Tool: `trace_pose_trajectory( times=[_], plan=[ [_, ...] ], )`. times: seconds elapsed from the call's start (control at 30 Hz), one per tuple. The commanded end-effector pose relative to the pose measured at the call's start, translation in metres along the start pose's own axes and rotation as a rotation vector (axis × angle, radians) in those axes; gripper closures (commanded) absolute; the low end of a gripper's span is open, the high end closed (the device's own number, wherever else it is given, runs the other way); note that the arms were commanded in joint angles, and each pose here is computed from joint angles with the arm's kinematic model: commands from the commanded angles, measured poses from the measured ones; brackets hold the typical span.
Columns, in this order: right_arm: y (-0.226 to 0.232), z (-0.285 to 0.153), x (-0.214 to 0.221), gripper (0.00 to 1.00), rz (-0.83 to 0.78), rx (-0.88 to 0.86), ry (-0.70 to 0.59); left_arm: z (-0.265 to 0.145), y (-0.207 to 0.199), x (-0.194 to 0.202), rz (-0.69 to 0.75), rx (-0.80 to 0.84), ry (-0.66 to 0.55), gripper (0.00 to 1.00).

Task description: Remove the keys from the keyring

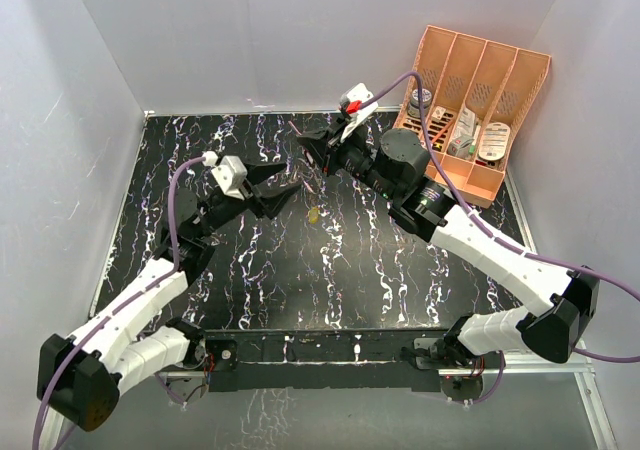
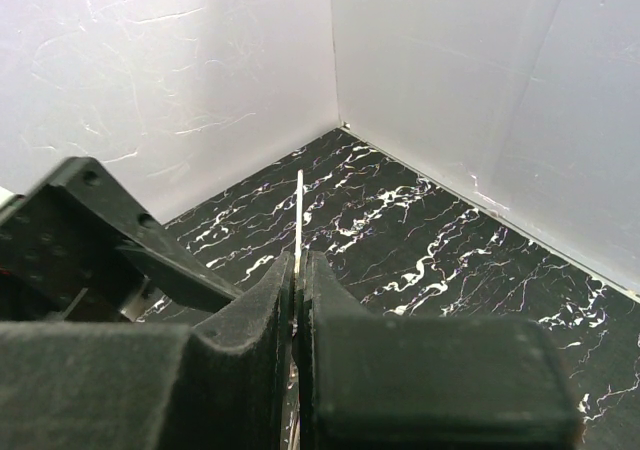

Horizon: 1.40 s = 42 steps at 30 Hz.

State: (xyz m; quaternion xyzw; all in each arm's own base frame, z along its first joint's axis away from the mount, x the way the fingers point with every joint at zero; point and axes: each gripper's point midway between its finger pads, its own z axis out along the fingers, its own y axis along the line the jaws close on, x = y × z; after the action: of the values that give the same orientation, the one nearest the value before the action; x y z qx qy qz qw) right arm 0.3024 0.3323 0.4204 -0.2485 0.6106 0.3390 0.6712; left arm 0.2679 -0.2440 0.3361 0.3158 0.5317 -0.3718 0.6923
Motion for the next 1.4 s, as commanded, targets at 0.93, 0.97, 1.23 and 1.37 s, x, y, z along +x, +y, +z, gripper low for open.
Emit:
trace_pose_trajectory(
  times=[0.93, 0.97, 1.23, 1.37],
  plan=[
    [0.021, -0.014, -0.039, 1.00, 0.018, -0.087, -0.119, 0.004, 0.010, -0.009, 0.102, -0.032, -0.051, 0.41],
    [0.022, -0.014, -0.039, 1.00, 0.018, -0.088, -0.120, 0.005, 0.009, -0.009, 0.097, -0.026, -0.055, 0.42],
    [0.023, -0.012, -0.038, 1.00, 0.024, -0.092, -0.127, 0.010, 0.002, 0.002, 0.050, 0.026, -0.037, 0.55],
    [0.023, -0.010, -0.037, 1.00, 0.025, -0.092, -0.130, 0.009, -0.005, 0.007, 0.011, 0.059, -0.038, 0.74]
  ],
)
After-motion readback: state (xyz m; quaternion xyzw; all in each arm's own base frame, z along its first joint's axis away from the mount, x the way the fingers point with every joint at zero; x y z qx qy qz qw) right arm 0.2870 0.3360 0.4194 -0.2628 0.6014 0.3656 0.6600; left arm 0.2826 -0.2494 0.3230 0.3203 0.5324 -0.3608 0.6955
